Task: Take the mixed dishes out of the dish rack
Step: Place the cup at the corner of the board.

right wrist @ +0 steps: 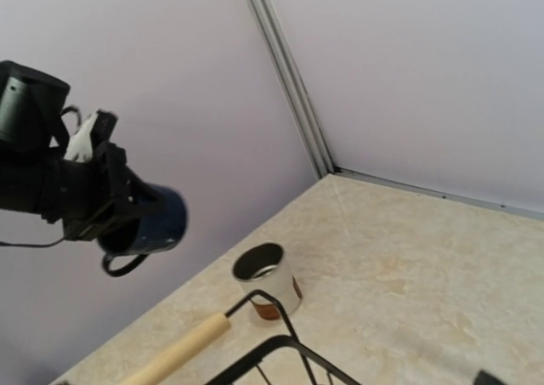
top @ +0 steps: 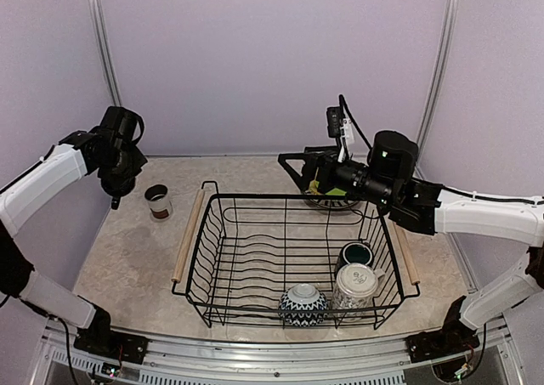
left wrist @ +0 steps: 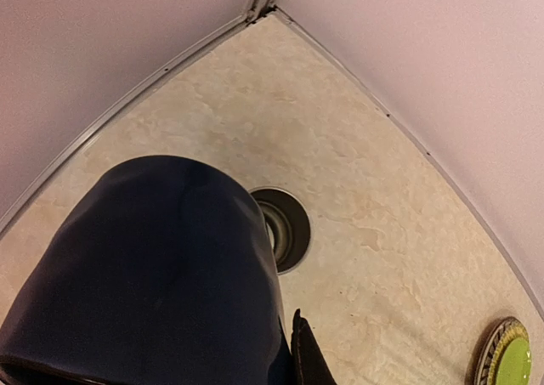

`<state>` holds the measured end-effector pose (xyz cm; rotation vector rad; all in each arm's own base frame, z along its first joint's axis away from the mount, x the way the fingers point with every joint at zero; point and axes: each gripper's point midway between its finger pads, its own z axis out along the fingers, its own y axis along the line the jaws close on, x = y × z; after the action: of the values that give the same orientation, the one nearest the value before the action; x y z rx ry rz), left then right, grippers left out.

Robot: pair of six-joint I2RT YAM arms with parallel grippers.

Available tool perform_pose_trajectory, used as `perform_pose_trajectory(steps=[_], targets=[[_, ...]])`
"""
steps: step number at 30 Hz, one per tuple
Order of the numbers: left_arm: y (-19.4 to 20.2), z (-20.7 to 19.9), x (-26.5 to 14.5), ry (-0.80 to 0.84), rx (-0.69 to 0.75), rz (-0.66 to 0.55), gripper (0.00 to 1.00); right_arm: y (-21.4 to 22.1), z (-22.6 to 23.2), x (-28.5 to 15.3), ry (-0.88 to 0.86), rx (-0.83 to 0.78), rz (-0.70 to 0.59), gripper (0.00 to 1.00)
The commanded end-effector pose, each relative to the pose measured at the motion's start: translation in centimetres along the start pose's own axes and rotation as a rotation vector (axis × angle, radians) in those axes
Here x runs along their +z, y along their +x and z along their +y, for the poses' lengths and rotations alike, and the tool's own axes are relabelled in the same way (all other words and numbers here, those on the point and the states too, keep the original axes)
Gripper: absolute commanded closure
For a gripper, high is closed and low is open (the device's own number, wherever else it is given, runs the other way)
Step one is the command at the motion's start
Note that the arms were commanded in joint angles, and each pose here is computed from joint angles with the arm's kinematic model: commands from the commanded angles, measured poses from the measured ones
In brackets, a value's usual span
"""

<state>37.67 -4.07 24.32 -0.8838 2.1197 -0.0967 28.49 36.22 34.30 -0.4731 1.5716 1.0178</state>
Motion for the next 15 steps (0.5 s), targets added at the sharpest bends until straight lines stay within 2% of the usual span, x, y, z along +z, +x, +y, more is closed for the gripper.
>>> perform_pose_trajectory(steps=[1,4,15], targets=[[-2.0,2.9,0.7,-0.112,-0.163,-0.034,1.00,-0.2,-0.9,-1.0,0.055,-0.017,0.000,0.00],[-1.7,4.3,2.3,-0.155,-0.209,0.011,1.00,-0.3,-1.0,-1.2,0.062,-0.022,-0.004,0.00],[2.3,8.2,9.6,-0.262,-0.381,0.320,1.00,0.0,-1.6,-1.6,0.099,-0.047,0.017,0.00]])
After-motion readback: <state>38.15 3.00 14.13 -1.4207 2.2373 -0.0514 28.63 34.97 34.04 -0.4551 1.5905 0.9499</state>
